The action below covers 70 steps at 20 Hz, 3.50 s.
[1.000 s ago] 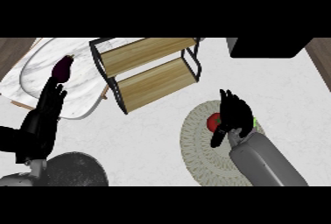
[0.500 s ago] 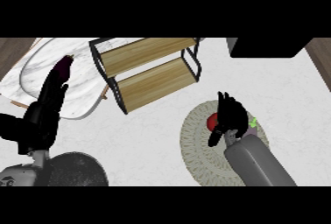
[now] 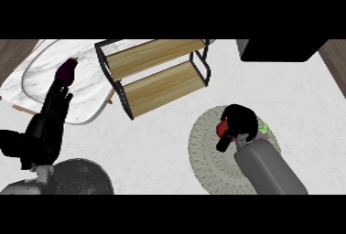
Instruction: Pick the tomato from the placemat and place it in the tiered shelf
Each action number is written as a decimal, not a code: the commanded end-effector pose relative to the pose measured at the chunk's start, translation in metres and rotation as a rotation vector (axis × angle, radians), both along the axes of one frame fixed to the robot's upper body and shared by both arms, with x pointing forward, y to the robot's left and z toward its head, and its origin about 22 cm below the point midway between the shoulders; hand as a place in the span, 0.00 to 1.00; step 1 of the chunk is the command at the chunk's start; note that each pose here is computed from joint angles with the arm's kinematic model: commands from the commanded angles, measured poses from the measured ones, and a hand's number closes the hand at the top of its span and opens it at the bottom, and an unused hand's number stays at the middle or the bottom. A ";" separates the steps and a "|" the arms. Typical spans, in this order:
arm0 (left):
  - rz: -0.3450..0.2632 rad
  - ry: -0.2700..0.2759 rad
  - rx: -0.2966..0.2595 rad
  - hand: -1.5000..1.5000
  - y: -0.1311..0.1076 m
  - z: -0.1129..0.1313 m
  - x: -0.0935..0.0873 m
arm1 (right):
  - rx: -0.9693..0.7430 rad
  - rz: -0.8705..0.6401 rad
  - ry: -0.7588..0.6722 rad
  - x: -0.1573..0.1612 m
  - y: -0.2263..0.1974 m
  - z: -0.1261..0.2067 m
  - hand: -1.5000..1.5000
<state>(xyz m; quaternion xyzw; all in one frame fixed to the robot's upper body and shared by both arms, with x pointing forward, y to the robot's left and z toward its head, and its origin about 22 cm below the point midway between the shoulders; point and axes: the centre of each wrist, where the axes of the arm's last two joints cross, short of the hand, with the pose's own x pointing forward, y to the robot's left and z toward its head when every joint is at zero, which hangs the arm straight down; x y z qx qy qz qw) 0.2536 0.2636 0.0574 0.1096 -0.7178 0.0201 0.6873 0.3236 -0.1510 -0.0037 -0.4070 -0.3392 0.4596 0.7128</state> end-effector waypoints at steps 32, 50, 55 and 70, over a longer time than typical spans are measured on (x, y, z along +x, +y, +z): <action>-0.010 0.007 -0.011 0.50 0.008 0.001 0.004 | 0.526 0.332 -0.616 -0.120 0.123 0.212 1.00; -0.014 -0.001 0.007 0.50 0.002 0.004 0.002 | 0.528 0.234 -0.707 -0.013 0.117 0.208 1.00; -0.017 0.001 0.009 0.50 0.015 0.008 0.002 | 0.533 0.214 -0.740 0.023 0.115 0.153 1.00; -0.044 -0.011 0.015 0.50 -0.003 0.008 0.022 | 0.649 0.092 -0.803 0.078 0.118 0.135 1.00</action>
